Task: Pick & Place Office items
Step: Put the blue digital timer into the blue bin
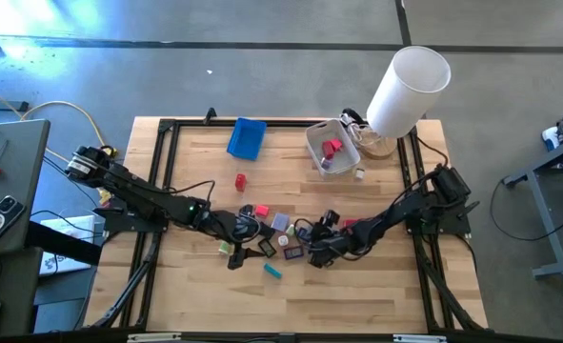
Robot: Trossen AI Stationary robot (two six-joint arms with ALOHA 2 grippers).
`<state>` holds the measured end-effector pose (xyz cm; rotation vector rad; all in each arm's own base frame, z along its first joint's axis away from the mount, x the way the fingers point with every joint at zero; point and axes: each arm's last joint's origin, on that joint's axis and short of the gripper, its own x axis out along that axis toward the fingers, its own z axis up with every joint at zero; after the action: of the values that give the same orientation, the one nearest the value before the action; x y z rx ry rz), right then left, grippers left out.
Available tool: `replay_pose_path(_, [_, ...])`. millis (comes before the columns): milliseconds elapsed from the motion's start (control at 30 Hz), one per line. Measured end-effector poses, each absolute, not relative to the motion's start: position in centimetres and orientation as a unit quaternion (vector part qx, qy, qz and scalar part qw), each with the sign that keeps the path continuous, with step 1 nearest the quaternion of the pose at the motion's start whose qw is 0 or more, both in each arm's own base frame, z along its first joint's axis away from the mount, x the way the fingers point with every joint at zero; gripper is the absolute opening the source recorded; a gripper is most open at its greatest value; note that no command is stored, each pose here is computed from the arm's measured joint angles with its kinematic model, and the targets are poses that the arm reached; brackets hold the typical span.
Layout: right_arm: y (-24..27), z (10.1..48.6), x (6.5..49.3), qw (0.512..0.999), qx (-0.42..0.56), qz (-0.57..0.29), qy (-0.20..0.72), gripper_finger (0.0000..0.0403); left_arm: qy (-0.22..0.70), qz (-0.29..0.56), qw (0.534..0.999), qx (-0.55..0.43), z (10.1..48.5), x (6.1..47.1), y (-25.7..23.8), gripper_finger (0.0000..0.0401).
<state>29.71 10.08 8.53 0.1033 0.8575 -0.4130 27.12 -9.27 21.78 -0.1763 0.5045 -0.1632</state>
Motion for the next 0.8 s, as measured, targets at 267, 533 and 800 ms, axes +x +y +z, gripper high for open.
replay_pose_path(267, [9.95,8.43,29.61,0.886,0.052,-0.191,0.42,0.027,0.251,-0.078,0.96,-0.094,21.75,27.11,-9.26,0.0291])
replay_pose_path(533, [10.05,8.4,29.61,0.885,0.06,-0.174,0.429,0.0237,0.251,-0.079,0.96,-0.091,21.75,27.11,-9.26,0.0291])
replay_pose_path(800, [10.15,8.43,29.68,0.886,0.063,-0.164,0.43,0.0138,0.251,-0.079,0.961,-0.09,21.76,27.11,-9.26,0.0291])
